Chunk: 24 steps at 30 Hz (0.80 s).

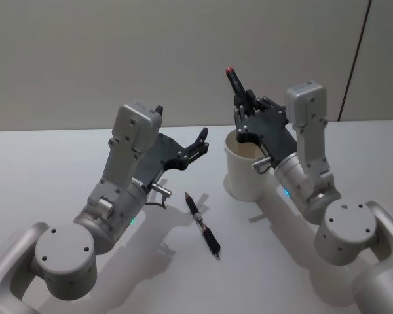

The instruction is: Place the pen into the pen holder.

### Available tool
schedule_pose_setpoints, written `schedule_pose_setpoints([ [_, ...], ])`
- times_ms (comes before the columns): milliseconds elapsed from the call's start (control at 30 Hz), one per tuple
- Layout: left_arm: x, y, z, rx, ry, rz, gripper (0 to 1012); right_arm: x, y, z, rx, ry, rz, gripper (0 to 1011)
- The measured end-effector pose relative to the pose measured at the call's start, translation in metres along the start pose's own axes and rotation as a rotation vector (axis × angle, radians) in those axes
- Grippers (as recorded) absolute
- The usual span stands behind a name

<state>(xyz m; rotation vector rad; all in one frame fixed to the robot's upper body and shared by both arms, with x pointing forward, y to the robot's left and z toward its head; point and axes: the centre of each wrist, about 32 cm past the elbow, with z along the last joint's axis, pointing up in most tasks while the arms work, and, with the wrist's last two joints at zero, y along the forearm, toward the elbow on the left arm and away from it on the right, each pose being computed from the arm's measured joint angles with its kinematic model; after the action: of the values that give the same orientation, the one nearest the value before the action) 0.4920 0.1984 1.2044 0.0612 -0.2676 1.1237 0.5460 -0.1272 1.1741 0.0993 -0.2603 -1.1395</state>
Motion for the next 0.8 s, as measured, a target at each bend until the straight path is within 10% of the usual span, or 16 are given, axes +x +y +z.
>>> schedule_pose_setpoints([
  [800, 0.0000, 0.0000, 0.0000, 0.000, 0.000, 0.000, 1001, 0.0000, 0.0000, 0.0000, 0.000, 0.000, 0.000, 906],
])
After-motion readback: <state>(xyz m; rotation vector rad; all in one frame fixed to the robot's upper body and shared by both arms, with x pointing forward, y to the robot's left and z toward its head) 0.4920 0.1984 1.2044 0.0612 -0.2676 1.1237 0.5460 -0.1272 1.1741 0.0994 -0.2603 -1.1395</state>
